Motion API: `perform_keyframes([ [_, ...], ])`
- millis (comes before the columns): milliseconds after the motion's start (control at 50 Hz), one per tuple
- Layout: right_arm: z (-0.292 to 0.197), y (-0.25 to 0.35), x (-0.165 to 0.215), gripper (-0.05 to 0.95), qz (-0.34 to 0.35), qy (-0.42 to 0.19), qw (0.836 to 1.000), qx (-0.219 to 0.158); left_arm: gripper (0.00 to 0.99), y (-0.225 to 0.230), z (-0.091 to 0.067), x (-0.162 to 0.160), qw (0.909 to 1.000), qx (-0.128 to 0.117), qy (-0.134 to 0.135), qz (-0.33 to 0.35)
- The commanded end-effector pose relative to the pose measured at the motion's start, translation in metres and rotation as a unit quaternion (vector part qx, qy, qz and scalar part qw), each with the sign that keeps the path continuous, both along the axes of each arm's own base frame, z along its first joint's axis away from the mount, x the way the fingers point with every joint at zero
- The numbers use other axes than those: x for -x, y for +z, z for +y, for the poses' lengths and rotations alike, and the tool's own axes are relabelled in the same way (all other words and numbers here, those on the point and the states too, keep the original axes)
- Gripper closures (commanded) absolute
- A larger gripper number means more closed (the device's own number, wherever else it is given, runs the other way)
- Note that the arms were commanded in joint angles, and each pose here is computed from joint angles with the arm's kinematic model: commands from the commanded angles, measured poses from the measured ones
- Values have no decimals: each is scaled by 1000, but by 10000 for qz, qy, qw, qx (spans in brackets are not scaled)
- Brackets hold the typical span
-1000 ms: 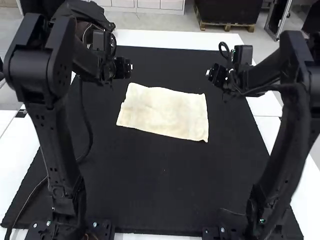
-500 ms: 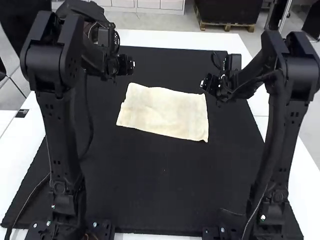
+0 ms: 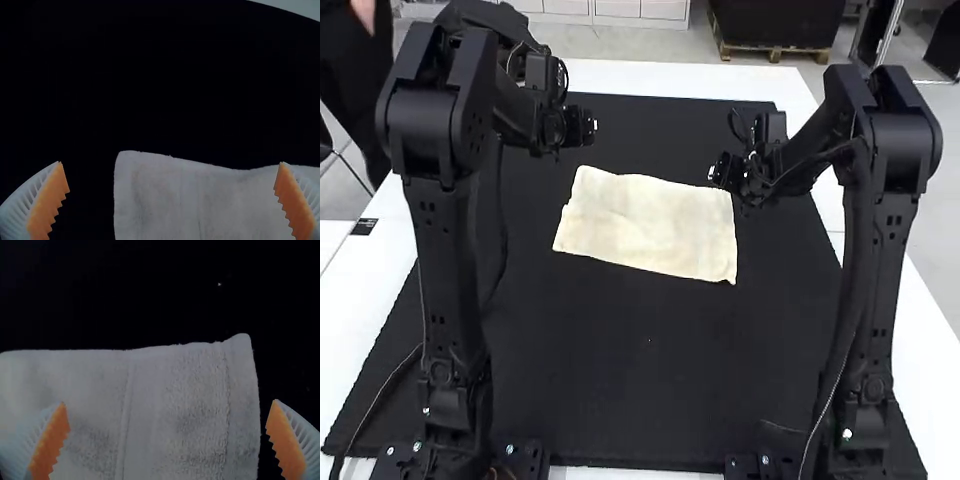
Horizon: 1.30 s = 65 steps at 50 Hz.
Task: Fold the towel.
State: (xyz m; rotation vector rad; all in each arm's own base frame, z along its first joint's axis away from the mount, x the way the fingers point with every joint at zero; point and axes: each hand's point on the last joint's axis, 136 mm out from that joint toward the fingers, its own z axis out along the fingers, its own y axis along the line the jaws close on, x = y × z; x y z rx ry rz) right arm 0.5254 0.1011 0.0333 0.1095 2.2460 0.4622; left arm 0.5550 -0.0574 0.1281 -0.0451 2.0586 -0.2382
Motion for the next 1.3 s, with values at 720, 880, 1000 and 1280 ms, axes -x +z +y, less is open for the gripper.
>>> perform_keyframes([
  [720, -2, -19, -33, -7, 42, -79, 9999, -49, 26, -7, -6, -28, 9999, 80, -55, -51],
  [880, -9, -23, -37, -7, 58, -135, 9999, -52, 26, -14, -6, -31, 10000, 75, -55, 10],
  [1000, -15, -28, -38, -7, 101, -184, 9998, -41, 26, -20, -7, -31, 9999, 75, -69, 64],
  [1280, -13, -42, -38, -7, 244, -165, 9996, -19, 26, -26, -6, -30, 9999, 63, -64, 139],
])
